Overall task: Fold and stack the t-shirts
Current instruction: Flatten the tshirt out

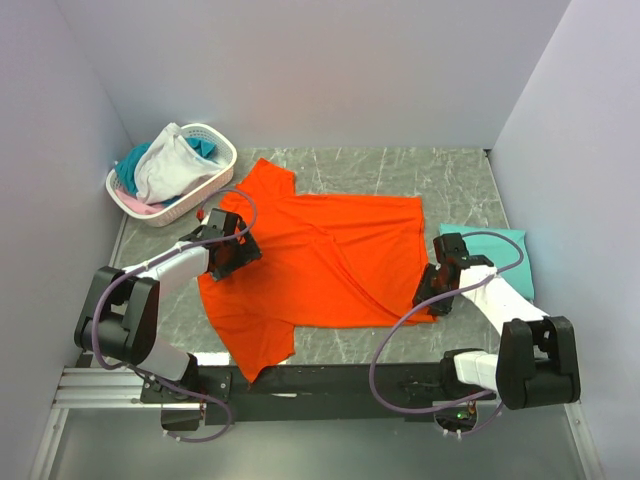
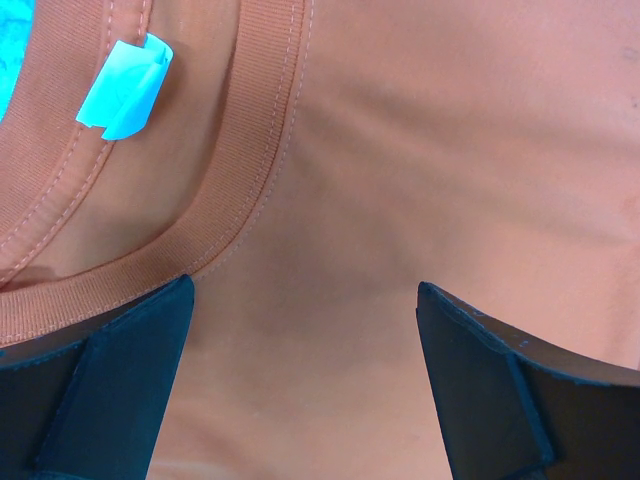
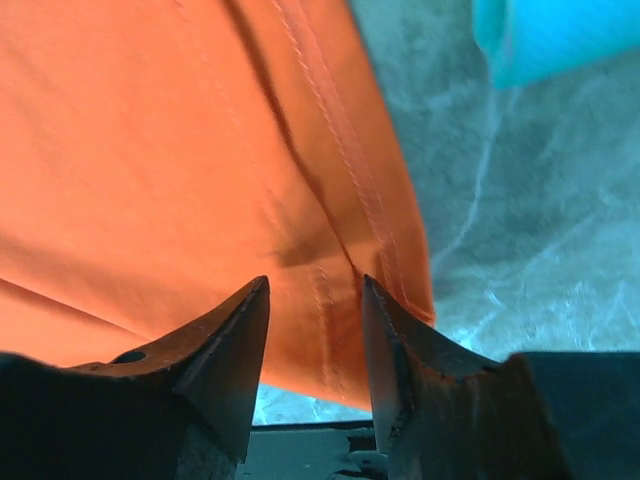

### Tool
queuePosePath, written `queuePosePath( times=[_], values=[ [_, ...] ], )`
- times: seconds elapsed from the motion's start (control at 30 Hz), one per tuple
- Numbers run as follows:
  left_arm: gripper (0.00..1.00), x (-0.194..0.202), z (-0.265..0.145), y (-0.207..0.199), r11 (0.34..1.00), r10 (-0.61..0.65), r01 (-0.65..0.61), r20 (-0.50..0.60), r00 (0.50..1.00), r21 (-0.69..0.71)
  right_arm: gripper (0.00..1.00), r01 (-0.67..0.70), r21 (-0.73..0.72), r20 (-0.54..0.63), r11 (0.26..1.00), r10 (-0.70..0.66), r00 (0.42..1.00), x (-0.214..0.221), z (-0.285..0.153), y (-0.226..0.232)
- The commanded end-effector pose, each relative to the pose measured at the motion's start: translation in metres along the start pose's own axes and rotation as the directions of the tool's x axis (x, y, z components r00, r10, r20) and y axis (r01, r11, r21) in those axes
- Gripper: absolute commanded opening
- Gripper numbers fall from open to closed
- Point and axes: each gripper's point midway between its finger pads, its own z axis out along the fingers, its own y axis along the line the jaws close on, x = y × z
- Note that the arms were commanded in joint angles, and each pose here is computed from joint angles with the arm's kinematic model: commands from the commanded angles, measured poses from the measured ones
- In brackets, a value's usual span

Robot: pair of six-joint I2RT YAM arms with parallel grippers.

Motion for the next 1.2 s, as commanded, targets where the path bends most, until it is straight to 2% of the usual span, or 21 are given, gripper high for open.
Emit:
queuePosePath(
  times=[0.0, 0.43, 0.63, 0.7, 0.77, 0.9, 1.17],
  values=[
    [0.99, 0.002, 0.002, 0.004, 1.0, -0.001, 0.001, 0.004, 1.0, -0.023, 0.5, -0.034, 0.031, 0.01, 0.999, 0.034, 0.999, -0.001, -0.01, -0.002],
    [0.99, -0.001, 0.002, 0.003, 1.0, 0.008, -0.008, 0.008, 1.0, -0.023, 0.48, -0.018, -0.099, -0.105, 0.995, 0.007, 0.994, 0.023, -0.006, 0.02],
    [0.99, -0.003, 0.0, 0.003, 1.0, 0.006, -0.006, 0.019, 1.0, -0.025, 0.34, -0.008, -0.076, -0.091, 0.997, 0.001, 0.996, 0.019, -0.002, 0.016],
    [0.99, -0.004, 0.0, 0.002, 1.0, 0.004, -0.004, 0.021, 1.0, -0.02, 0.2, -0.003, -0.041, -0.067, 0.999, 0.001, 0.998, 0.012, -0.001, 0.011],
    [0.99, -0.004, 0.0, 0.002, 1.0, 0.005, -0.004, 0.02, 1.0, -0.024, 0.02, -0.004, -0.017, -0.045, 1.0, 0.004, 0.999, 0.007, -0.002, 0.009],
    [1.0, -0.005, 0.0, 0.007, 0.999, 0.002, -0.001, 0.026, 1.0, -0.043, 0.0, -0.019, 0.042, 0.043, 0.999, 0.018, 0.999, -0.013, -0.004, 0.001],
    [0.99, -0.006, 0.003, 0.012, 0.997, 0.003, -0.001, 0.028, 1.0, -0.075, 0.0, -0.029, 0.038, 0.177, 0.999, 0.022, 0.984, -0.049, -0.022, 0.007]
  ],
)
